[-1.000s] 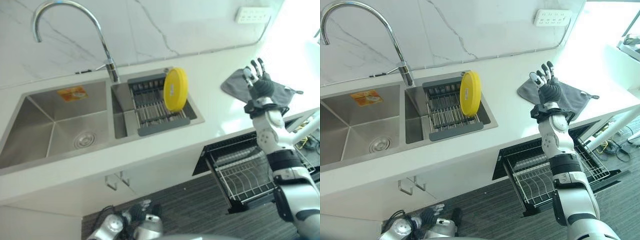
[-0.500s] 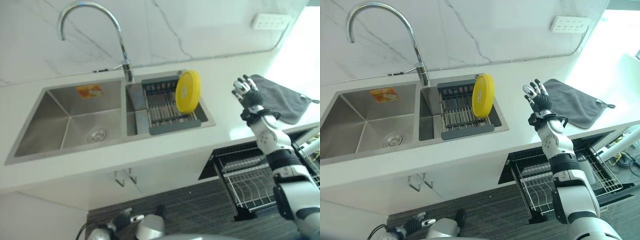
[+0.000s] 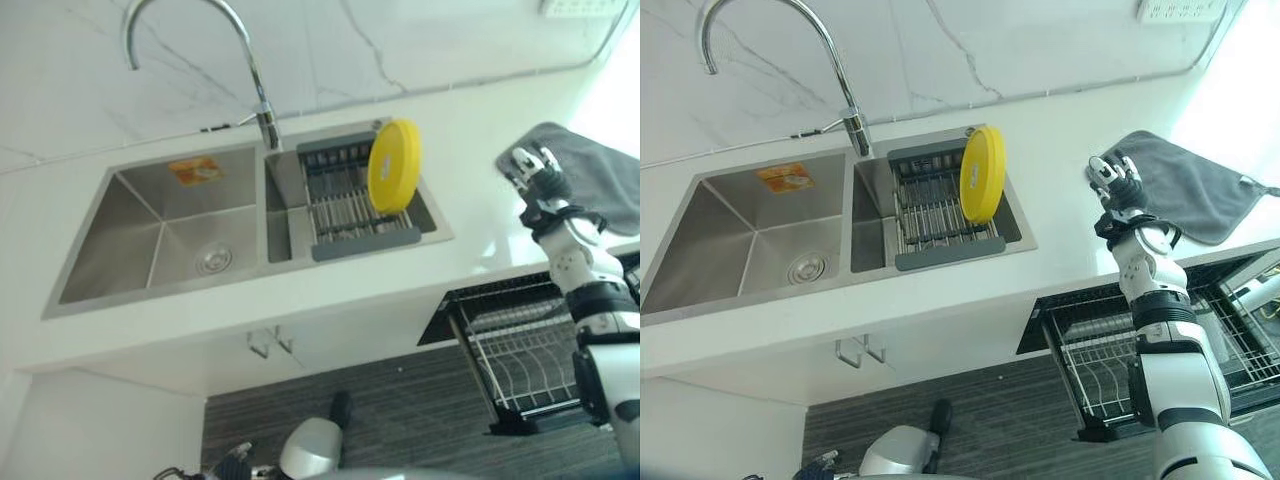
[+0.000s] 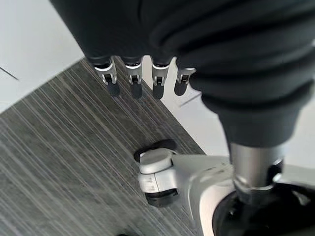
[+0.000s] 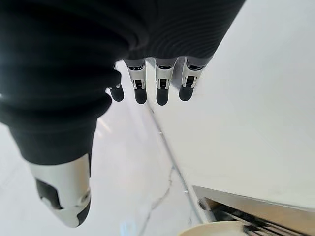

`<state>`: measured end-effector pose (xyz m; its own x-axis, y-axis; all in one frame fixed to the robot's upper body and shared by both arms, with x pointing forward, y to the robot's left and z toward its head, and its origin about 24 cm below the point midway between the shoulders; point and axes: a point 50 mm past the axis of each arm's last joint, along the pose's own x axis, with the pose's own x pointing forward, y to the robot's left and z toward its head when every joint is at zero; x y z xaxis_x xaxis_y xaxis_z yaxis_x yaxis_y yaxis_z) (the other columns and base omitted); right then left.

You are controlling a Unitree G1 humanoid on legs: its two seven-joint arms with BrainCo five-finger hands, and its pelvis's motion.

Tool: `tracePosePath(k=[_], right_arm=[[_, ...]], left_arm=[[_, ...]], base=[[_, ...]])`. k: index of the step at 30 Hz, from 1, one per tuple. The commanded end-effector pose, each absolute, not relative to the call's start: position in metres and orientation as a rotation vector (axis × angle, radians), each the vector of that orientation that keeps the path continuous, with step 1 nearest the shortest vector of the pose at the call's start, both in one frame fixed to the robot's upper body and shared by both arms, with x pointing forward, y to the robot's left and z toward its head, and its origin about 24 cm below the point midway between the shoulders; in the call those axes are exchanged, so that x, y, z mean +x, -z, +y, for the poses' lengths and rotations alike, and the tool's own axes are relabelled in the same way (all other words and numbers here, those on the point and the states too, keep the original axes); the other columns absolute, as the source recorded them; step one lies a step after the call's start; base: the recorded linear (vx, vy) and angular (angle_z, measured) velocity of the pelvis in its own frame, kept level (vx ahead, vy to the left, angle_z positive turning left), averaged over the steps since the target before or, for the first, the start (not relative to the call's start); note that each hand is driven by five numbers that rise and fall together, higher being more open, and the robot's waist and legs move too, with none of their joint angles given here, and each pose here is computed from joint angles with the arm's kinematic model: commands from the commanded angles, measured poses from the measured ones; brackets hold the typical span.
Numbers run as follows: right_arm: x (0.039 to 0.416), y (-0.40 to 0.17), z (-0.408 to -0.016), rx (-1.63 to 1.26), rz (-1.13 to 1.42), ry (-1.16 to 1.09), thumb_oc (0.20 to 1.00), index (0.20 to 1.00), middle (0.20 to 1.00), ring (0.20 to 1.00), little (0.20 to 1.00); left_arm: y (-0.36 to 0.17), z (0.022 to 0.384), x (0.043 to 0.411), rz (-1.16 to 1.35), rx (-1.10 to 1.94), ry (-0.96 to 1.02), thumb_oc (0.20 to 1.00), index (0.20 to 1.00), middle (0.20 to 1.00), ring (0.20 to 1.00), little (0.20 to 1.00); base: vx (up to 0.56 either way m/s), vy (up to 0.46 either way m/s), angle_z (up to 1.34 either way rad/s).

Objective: Place the dishes in the dishwasher.

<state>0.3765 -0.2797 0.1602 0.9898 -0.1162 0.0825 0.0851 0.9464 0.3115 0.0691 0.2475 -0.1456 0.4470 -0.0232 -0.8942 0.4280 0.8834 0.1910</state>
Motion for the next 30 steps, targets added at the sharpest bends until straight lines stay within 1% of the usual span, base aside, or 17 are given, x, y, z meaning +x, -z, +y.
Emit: tracePosePath(k=[1,10,22,30], right_arm=[[0.383,-0.218,-0.276,0.247,-0.269,0.012,1.0,1.0,1.0,1.0,1.0],[0.388,-0.238,-0.261,0.211,-0.314,-0.05,1.0,1.0,1.0,1.0,1.0],[0.387,-0.26,-0.213,0.073,-0.395,-0.214,1.0,1.0,1.0,1.0,1.0],[0.386,-0.267,-0.195,0.033,-0.419,-0.258,1.0,1.0,1.0,1.0,1.0]], left_arm=[[0.142,0.257,0.079,1.056,0.488,0.294,1.0,1.0,1.0,1.0,1.0],[0.138,0.258,0.091,1.024,0.473,0.28,1.0,1.0,1.0,1.0,1.0],[0.138,0.257,0.099,1.007,0.464,0.243,1.0,1.0,1.0,1.0,1.0],[0.137,0.255,0.101,1.003,0.449,0.238,1.0,1.0,1.0,1.0,1.0]], base=[[-0.06,0.014,0.01],[-0.06,0.013,-0.04],[-0.04,0.008,-0.01],[0.0,0.004,0.0]])
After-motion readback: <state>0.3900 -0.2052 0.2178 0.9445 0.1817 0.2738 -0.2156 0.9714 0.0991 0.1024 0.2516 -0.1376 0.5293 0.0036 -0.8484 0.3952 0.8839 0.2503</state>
